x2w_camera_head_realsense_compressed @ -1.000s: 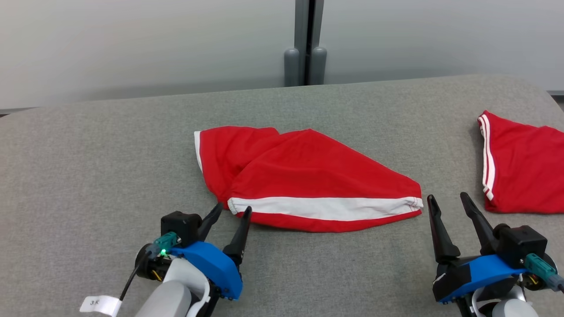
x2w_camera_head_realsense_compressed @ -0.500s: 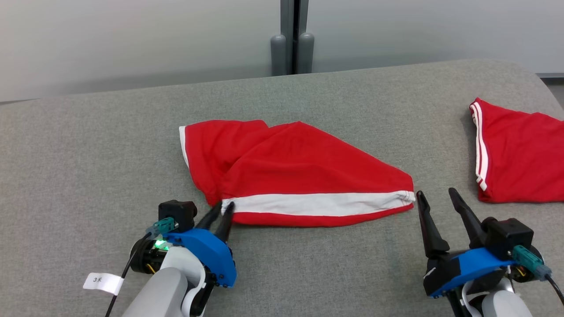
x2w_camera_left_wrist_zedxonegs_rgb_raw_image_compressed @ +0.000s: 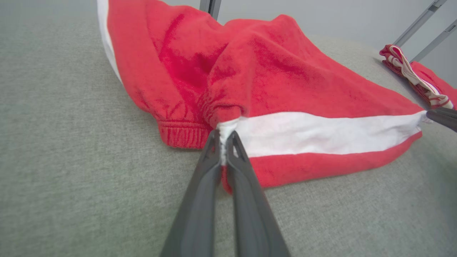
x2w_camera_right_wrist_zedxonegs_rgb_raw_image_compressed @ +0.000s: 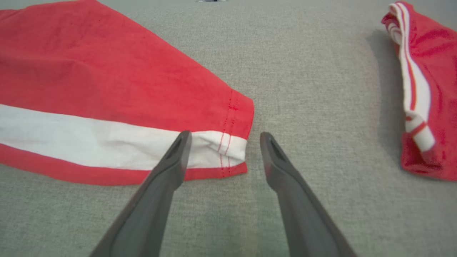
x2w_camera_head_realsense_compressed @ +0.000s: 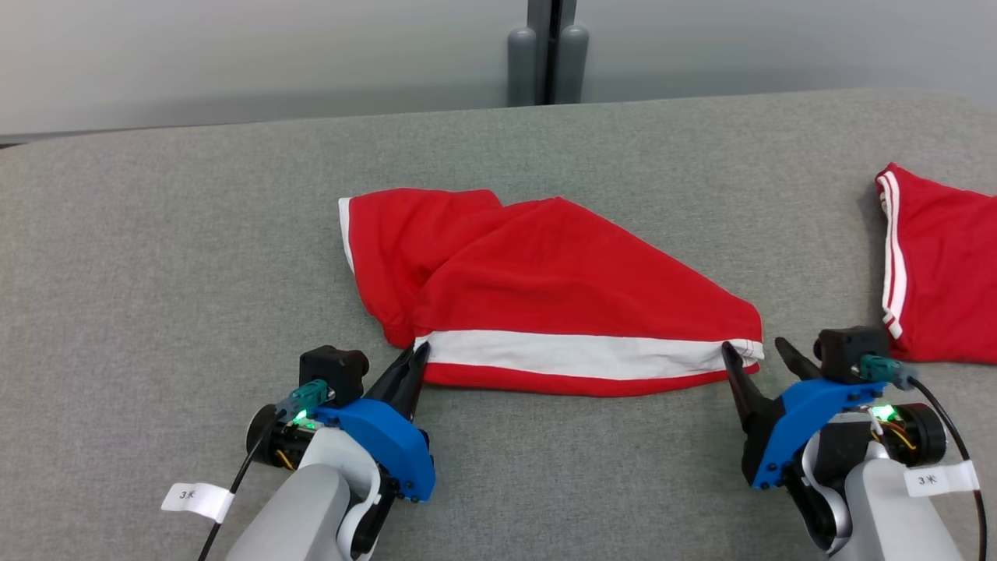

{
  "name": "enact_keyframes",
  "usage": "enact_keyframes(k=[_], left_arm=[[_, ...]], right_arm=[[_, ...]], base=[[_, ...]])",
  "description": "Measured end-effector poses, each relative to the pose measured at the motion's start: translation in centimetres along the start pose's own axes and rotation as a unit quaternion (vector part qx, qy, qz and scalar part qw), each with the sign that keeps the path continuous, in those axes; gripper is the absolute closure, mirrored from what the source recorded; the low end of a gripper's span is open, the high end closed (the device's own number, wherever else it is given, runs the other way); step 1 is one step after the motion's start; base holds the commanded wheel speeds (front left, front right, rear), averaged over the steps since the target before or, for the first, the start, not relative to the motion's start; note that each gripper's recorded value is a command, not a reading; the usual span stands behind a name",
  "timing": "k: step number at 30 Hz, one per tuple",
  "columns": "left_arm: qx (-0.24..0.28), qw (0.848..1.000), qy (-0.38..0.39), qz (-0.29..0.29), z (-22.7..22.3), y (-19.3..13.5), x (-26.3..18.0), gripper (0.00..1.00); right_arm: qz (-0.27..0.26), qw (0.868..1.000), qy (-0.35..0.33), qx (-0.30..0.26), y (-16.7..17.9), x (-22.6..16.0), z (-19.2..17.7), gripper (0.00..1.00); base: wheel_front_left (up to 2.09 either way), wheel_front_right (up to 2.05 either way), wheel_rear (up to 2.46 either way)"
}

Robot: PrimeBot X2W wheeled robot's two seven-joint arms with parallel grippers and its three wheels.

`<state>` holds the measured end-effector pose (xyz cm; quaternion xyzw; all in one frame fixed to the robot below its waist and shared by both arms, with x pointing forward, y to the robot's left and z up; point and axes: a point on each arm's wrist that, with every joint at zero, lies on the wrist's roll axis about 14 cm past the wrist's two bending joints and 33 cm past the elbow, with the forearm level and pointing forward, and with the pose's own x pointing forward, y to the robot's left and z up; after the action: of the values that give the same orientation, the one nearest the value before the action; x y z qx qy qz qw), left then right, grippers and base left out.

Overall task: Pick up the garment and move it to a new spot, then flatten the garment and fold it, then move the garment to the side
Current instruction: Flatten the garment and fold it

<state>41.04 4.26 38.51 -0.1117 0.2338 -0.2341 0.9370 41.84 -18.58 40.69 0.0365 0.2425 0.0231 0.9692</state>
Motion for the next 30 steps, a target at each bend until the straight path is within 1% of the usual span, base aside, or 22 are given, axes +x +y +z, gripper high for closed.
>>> enact_keyframes(k=[4, 9, 10, 11, 12, 16, 22, 27, 30], left_arm=[[0.000, 1.000, -0.004, 0.002, 0.2, 0.3, 0.2, 1.00], [0.002, 1.000, -0.005, -0.002, 0.2, 0.2, 0.4, 1.00], [0.003, 1.000, -0.007, -0.002, 0.4, 0.2, 0.5, 1.00], [0.003, 1.000, -0.009, -0.003, 0.5, 0.1, 0.5, 1.00], [0.002, 1.000, -0.010, -0.004, 0.5, 0.1, 0.5, 1.00], [0.000, 1.000, -0.025, -0.006, 1.2, -0.1, 0.5, 1.00], [-0.009, 0.994, -0.108, -0.018, 5.3, -1.0, -0.3, 1.00], [-0.022, 0.980, -0.189, -0.056, 10.3, -3.1, -1.8, 1.00], [-0.031, 0.974, -0.204, -0.090, 12.8, -4.5, -2.7, 1.00]], right_arm=[[0.006, 1.000, 0.027, -0.003, 0.4, 1.0, -1.1, 0.00], [0.020, 0.999, 0.044, -0.003, 1.4, 1.7, -2.2, 0.00], [0.023, 0.999, 0.041, -0.001, 1.6, 1.7, -2.1, 0.49], [0.026, 0.999, 0.038, -0.002, 1.8, 1.8, -2.0, 0.72], [0.027, 0.999, 0.037, -0.002, 1.9, 1.8, -2.0, 1.00], [0.031, 0.999, 0.005, 0.007, 2.1, 1.5, -0.8, 1.00], [0.028, 0.996, -0.082, 0.008, 1.8, -0.2, 3.9, 1.00], [0.021, 0.987, -0.161, -0.004, 1.3, -3.1, 8.8, 1.00], [0.025, 0.981, -0.192, -0.013, 1.4, -4.6, 11.5, 1.00]], base=[[0.00, 0.00, 0.00], [0.00, 0.00, 0.00], [0.00, 0.00, 0.00], [0.00, 0.00, 0.00], [0.00, 0.00, 0.00], [0.00, 0.00, 0.00], [0.00, 0.00, 0.00], [0.00, 0.00, 0.00], [0.00, 0.00, 0.00]])
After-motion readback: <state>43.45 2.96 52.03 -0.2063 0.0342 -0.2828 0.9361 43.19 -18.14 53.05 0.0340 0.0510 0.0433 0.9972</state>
